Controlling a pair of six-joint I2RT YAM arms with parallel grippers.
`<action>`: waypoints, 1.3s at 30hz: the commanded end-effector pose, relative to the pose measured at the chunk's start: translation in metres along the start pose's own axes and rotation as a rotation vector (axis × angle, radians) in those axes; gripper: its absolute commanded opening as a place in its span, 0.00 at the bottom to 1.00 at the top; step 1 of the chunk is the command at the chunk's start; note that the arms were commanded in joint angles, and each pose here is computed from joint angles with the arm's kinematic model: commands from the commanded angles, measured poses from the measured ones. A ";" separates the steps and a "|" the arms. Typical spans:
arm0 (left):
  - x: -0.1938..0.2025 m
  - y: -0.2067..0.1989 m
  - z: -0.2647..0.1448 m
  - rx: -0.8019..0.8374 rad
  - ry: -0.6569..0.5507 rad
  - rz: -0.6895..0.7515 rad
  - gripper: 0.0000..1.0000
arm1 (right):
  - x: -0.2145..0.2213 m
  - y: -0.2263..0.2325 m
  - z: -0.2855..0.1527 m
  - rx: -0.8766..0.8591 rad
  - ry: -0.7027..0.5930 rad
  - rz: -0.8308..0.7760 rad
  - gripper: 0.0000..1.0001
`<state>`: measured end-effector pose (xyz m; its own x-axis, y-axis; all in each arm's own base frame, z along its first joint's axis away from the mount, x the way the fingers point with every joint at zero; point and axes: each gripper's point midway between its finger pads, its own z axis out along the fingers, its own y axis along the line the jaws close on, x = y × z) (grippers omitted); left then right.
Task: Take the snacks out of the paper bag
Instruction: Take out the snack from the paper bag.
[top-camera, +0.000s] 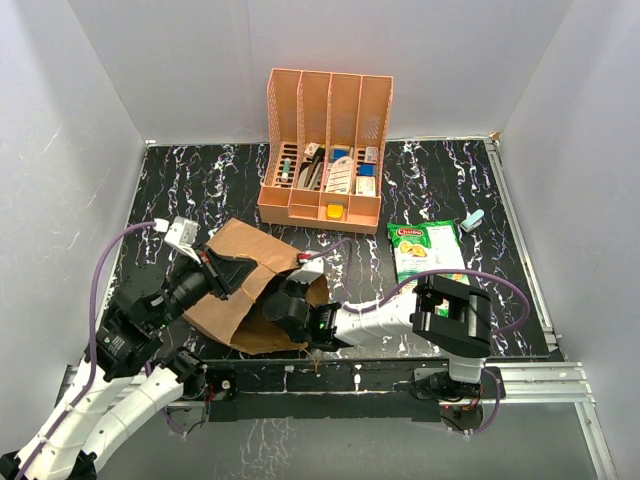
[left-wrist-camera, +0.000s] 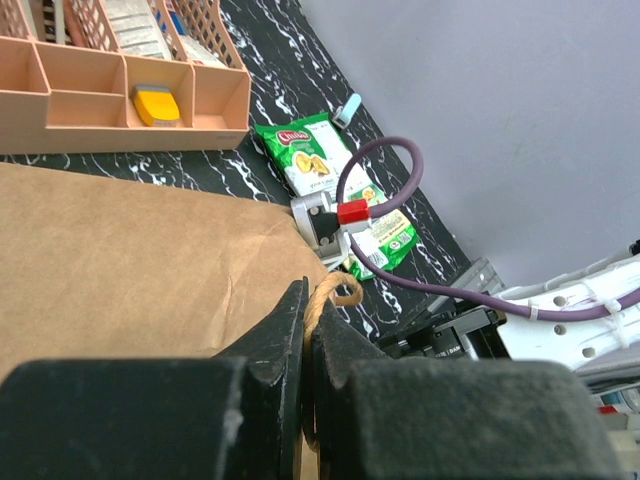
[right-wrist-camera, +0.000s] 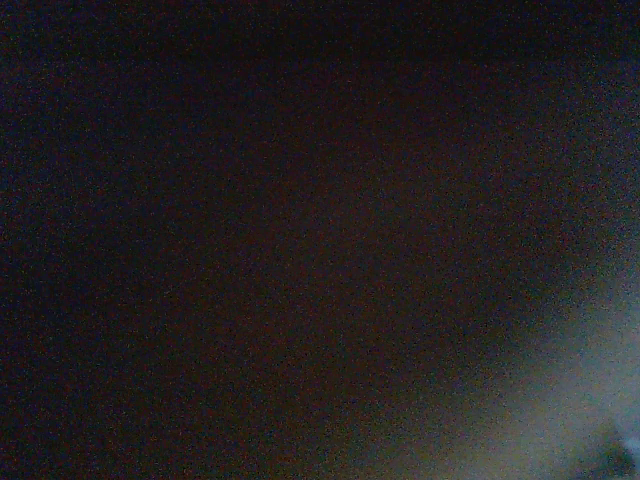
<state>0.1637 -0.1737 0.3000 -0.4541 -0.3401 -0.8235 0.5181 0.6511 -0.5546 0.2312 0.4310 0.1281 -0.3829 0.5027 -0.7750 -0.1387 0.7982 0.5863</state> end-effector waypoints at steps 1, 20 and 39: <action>-0.019 0.001 -0.012 -0.039 -0.069 0.027 0.00 | 0.002 -0.034 0.004 0.130 -0.017 0.036 0.50; -0.006 0.022 -0.021 -0.114 -0.050 0.077 0.00 | -0.012 0.003 -0.039 -0.097 0.203 0.166 0.50; -0.005 0.013 -0.023 -0.070 -0.035 0.076 0.00 | 0.026 0.053 -0.018 -0.189 0.228 0.357 0.53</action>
<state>0.1605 -0.1472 0.2882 -0.4078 -0.3134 -0.8576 0.4659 0.7364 -0.4906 0.1897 0.4698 0.1316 -0.6427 0.5694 -0.5126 -0.1553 0.5583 0.8150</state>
